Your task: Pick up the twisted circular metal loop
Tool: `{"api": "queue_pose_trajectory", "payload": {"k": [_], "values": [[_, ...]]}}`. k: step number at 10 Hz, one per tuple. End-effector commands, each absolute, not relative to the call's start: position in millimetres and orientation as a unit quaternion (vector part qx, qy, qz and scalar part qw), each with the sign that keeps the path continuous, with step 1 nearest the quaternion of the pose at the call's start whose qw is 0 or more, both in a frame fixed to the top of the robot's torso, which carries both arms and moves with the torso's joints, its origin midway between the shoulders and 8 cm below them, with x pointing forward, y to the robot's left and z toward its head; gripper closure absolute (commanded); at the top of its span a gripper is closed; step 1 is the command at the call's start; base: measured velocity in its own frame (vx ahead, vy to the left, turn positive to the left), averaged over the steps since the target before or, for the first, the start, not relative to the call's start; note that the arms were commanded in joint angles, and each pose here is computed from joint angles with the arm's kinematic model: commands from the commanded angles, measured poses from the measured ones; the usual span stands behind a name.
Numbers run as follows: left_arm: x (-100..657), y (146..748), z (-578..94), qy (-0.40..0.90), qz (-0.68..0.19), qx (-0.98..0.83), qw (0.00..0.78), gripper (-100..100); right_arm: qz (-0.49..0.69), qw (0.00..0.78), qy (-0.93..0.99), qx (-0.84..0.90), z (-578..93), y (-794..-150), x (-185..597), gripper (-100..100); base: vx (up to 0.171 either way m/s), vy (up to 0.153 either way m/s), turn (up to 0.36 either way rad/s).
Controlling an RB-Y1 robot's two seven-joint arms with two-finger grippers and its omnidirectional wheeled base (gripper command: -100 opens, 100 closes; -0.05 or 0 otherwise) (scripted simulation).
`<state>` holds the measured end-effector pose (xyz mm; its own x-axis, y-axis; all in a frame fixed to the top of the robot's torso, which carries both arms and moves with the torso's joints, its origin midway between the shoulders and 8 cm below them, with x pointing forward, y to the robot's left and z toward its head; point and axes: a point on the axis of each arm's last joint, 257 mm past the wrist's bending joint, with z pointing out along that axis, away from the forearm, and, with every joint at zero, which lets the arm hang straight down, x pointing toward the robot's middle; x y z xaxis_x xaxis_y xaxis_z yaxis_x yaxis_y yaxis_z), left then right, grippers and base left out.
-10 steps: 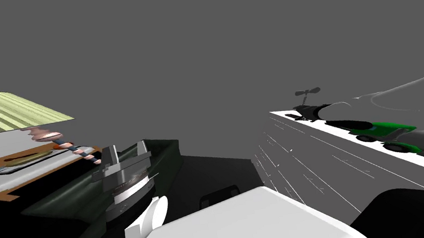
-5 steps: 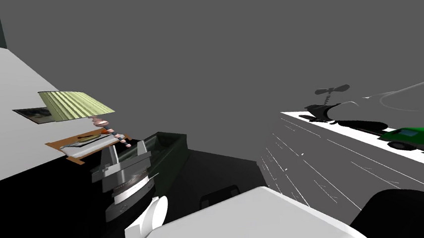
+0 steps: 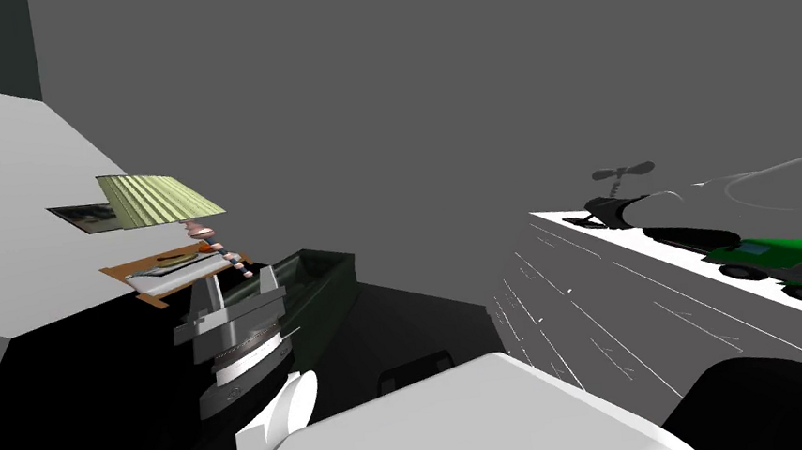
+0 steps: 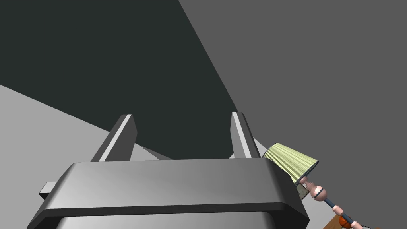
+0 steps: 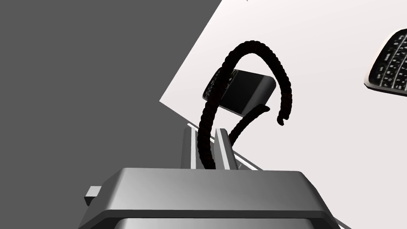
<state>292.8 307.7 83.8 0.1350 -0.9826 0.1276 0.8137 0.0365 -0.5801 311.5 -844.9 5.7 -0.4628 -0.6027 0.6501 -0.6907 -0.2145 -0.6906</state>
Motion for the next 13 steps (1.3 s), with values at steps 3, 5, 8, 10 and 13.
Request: {"api": "queue_pose_trajectory", "payload": {"k": [3,5,8,10,13], "values": [[292.8,307.7,83.8,0.156,-0.639,-0.271,0.703,0,0.583,0.038,-0.625,0.517,5.8,-844.8,311.6,0,0.0,0.0,0.0],[292.8,307.8,83.7,0.156,-0.639,-0.271,0.703,0,0.582,0.024,-0.616,0.531,3.8,-830.2,326.1,100,0.089,-0.01,-0.233],[292.8,307.8,83.7,0.156,-0.639,-0.271,0.703,0,0.581,0.002,-0.597,0.554,2.0,-803.2,350.7,100,0.108,0.003,-0.276],[292.8,307.8,83.8,0.156,-0.639,-0.271,0.703,0,0.58,-0.021,-0.576,0.576,1.5,-774.2,374.0,100,0.108,0.021,-0.327],[292.8,307.7,83.8,0.156,-0.639,-0.271,0.703,0,0.579,-0.031,-0.567,0.585,1.7,-762.1,382.7,100,0.103,0.019,-0.201]]}}
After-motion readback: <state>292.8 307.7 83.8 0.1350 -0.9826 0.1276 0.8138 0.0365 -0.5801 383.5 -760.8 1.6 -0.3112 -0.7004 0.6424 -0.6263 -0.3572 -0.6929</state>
